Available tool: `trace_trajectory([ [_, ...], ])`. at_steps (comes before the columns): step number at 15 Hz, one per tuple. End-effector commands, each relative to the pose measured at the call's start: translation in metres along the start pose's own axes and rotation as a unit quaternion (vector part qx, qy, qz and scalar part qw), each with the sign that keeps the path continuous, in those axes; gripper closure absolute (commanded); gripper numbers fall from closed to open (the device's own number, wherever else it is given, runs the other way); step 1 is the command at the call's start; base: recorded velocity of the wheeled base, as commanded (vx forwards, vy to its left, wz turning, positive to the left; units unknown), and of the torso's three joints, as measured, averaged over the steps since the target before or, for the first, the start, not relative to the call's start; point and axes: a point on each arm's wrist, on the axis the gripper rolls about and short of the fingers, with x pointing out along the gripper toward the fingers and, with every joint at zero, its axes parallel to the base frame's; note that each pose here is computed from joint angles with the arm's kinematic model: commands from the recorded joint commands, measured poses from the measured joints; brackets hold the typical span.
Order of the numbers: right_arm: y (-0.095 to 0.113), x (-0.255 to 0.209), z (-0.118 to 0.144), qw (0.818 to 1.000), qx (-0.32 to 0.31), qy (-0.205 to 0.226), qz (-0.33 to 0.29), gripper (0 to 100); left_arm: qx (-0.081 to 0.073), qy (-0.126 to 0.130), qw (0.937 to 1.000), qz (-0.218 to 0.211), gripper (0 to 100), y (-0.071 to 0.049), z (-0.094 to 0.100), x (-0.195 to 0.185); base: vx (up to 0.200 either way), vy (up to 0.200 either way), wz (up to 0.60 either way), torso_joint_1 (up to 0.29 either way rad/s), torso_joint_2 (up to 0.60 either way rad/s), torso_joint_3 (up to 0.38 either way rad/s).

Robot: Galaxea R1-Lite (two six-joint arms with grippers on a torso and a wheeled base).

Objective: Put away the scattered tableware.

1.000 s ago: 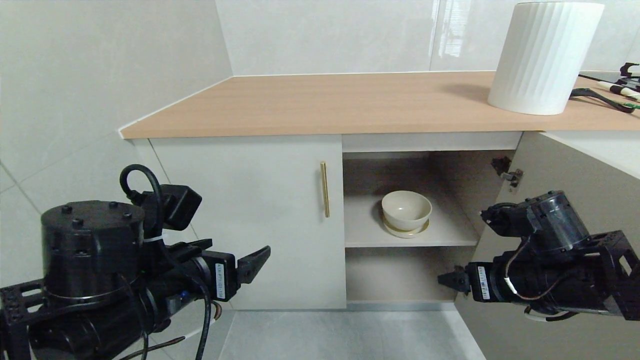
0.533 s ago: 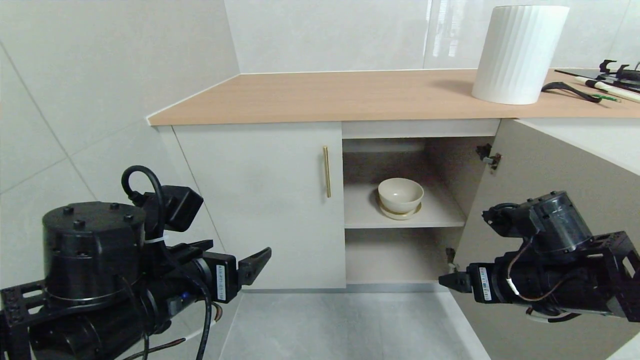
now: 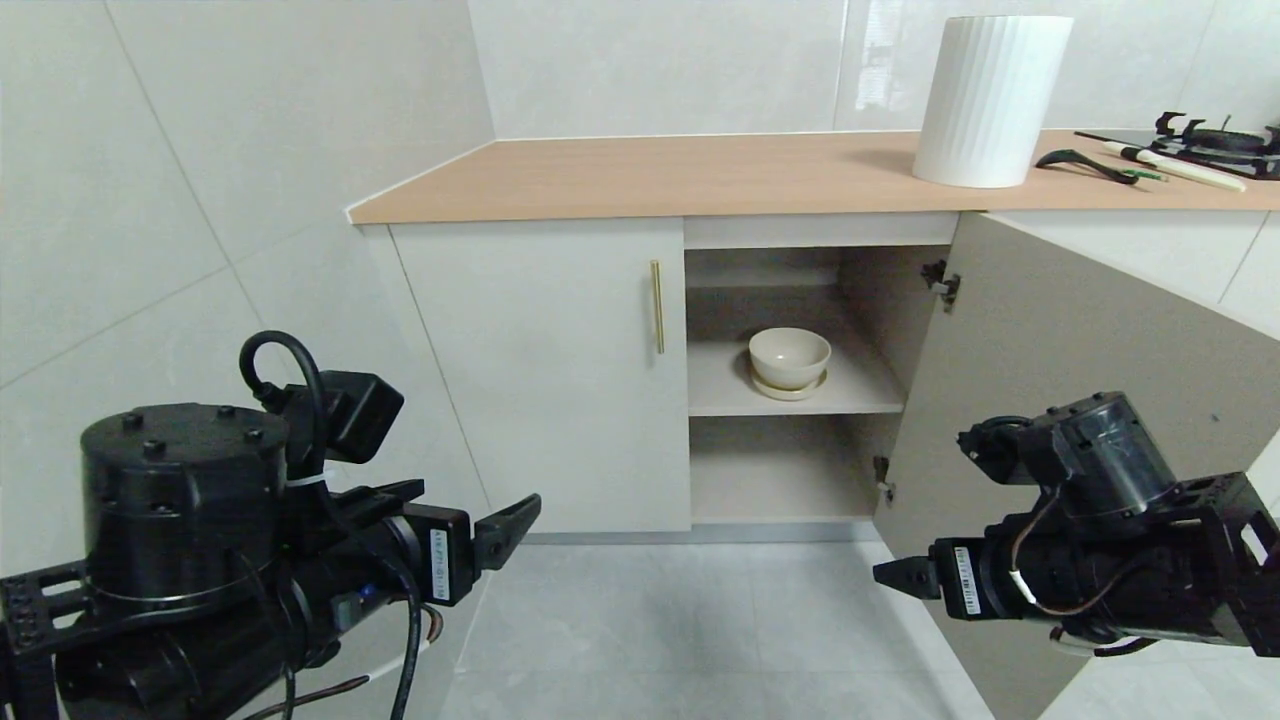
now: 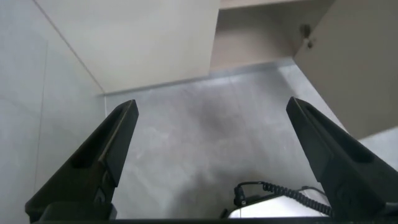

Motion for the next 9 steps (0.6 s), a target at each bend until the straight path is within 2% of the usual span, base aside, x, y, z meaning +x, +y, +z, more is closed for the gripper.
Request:
trace_trajectory([
  [1, 0.0, 0.001, 0.0, 1.0, 0.0, 0.002, -0.001, 0, 0.0, 0.001, 1.0, 0.001, 0, 0.0, 0.0, 0.001, -0.2, 0.0, 0.0, -0.002, 0.0, 0.002],
  [9, -0.002, -0.009, -0.004, 1.0, 0.0, 0.002, 0.021, 0, 0.003, 0.004, 1.0, 0.0, 0, 0.0, -0.002, 0.001, 0.0, 0.0, 0.0, 0.0, 0.0, 0.0],
])
